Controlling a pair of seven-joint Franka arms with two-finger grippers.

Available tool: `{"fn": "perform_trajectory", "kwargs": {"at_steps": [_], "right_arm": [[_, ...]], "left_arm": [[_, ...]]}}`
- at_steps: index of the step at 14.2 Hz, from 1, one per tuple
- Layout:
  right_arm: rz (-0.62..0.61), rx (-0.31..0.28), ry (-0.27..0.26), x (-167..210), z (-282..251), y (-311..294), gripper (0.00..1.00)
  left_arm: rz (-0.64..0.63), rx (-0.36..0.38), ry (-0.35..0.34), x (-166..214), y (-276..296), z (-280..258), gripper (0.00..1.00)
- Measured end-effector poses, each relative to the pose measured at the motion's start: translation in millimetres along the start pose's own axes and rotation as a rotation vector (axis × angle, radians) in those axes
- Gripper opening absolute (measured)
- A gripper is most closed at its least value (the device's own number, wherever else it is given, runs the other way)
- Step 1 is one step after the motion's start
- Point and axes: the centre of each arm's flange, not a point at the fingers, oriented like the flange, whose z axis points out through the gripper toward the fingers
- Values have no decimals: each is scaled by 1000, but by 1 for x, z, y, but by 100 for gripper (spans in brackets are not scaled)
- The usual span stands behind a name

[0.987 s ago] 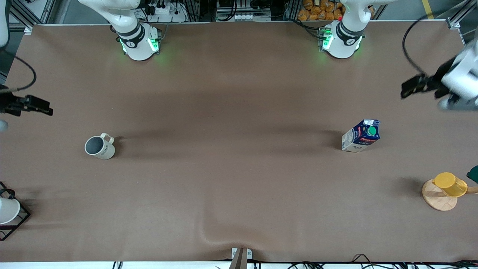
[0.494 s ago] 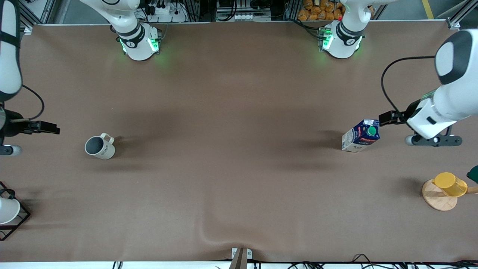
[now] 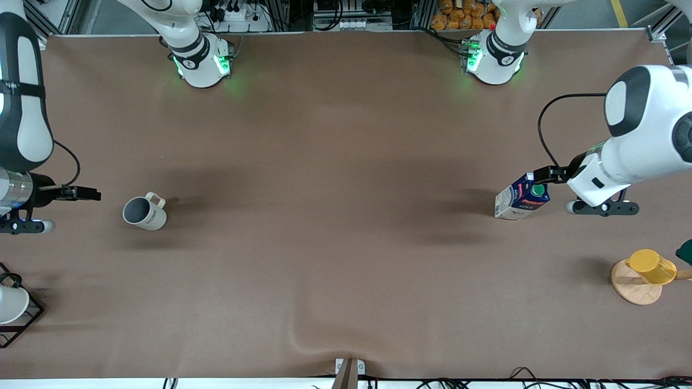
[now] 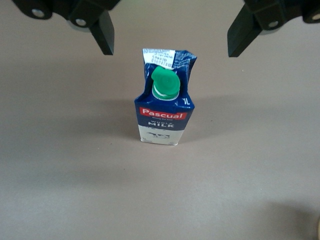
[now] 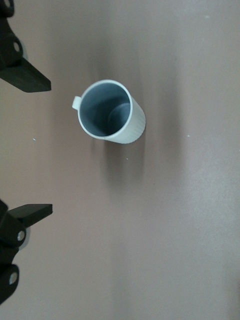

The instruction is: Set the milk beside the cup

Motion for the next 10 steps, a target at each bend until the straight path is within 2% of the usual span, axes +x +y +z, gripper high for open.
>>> {"fn": "perform_trajectory", "kwargs": {"at_steps": [5,6,7,8,10], "right_arm": [[-12,-6,54,9,40,0,87],[-6,13,54,10,49,-1,87],[5,40,52,12,57,-3,81],[11,62,52,14,62,-5,81],[15,79,62,20,73,-8,75]], "left_arm": [[4,-3,-21,14,1,33,100],[4,-4,-25,16,1,38,100],[4,-4,-32,18,1,43,100],[3,-5,-38,19,0,47,100],[2,-6,-50,21,-1,54,100]]}}
